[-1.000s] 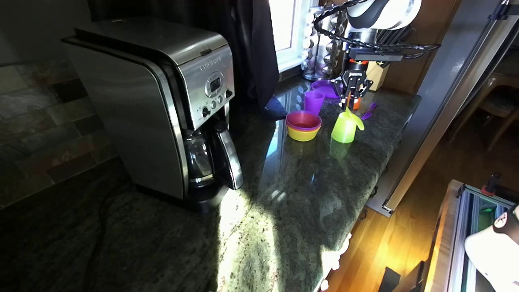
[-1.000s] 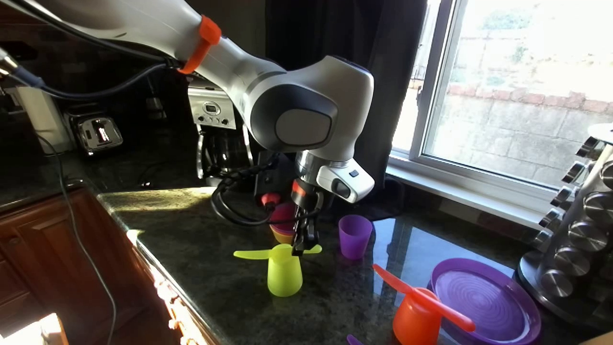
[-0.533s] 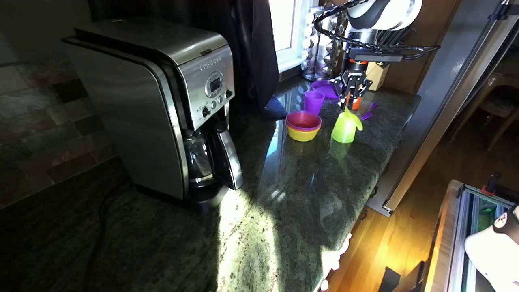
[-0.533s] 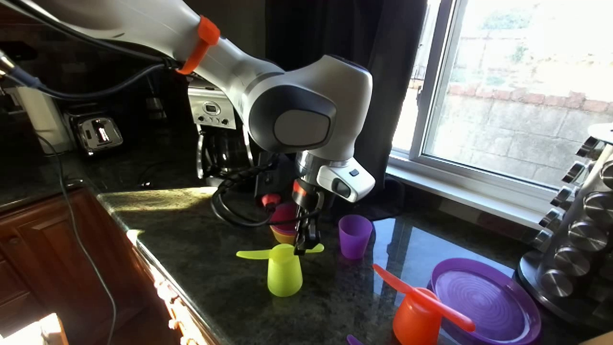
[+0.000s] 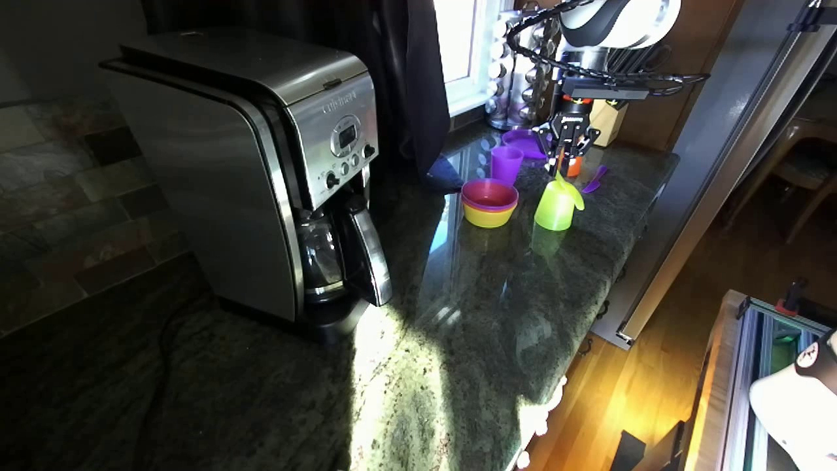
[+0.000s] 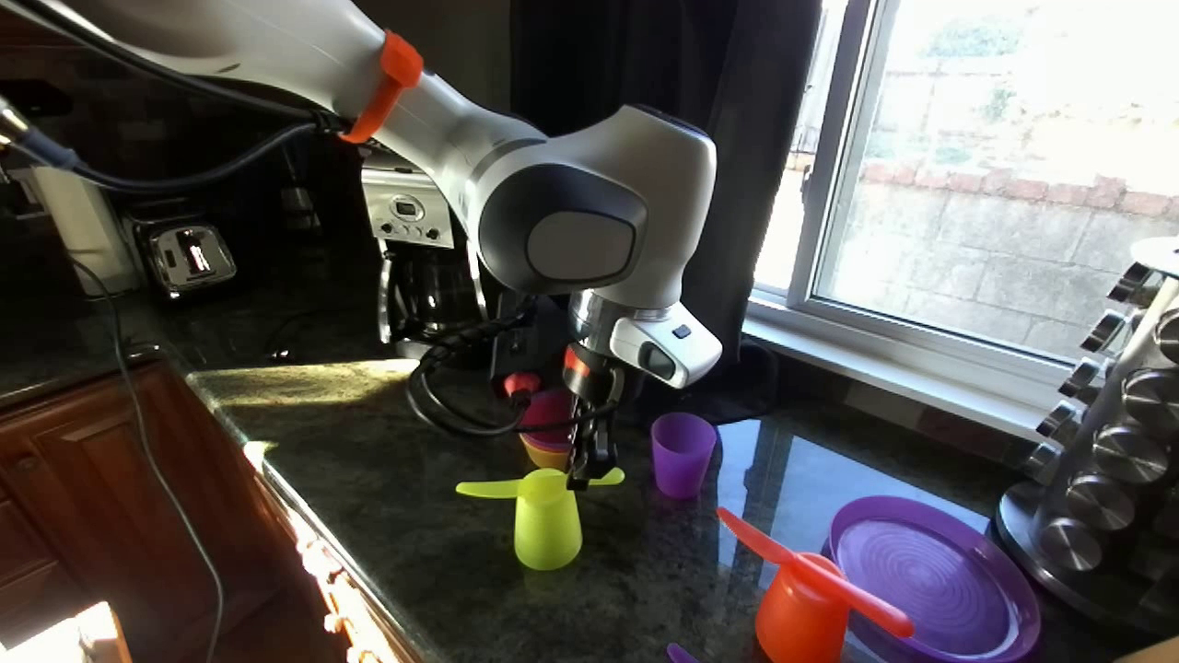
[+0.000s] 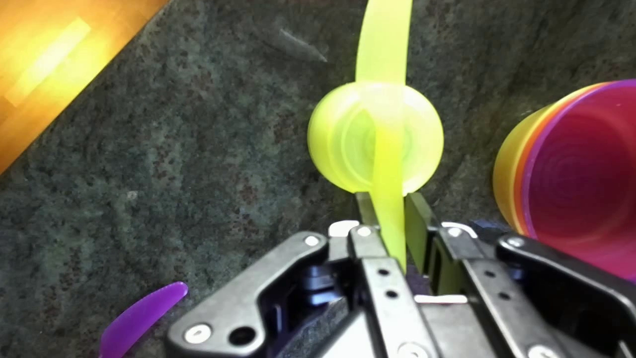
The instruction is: Place the yellow cup upside down then put the yellow cup on top of the yellow cup.
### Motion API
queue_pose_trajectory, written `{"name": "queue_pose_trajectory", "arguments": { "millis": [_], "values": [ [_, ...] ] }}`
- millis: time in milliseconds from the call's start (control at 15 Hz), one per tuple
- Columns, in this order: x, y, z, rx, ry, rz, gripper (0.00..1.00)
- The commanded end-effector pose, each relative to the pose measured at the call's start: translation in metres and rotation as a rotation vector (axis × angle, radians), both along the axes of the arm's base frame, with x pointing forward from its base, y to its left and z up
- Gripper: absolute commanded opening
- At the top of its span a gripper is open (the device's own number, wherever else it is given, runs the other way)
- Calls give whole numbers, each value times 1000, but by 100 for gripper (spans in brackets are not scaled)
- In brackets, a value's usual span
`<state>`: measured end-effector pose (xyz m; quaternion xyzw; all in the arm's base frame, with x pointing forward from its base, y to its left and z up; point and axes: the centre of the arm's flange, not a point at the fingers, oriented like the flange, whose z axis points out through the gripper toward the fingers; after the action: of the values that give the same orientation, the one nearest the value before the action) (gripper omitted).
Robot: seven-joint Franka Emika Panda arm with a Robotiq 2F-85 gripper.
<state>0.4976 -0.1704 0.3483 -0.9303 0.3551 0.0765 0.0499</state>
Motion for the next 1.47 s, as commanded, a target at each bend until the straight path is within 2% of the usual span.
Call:
{"name": "queue_pose_trajectory", "arguments": {
  "millis": [0, 67, 133, 667, 733, 1200, 1267, 1400],
  "values": [
    [-8, 4, -1, -13, -12, -12, 8],
    [-8, 4, -1, -13, -12, -12, 19],
    [-8, 4, -1, -14, -12, -12, 39],
    [-10, 5, 0, -18, -18, -10, 97],
    [-10, 5, 1, -18, -19, -11, 100],
    [-13, 7, 5, -23, -31, -4, 100],
    [-16, 8, 7, -19, -33, 26, 100],
    [-24, 11, 13, -40, -73, 50, 100]
  ]
}}
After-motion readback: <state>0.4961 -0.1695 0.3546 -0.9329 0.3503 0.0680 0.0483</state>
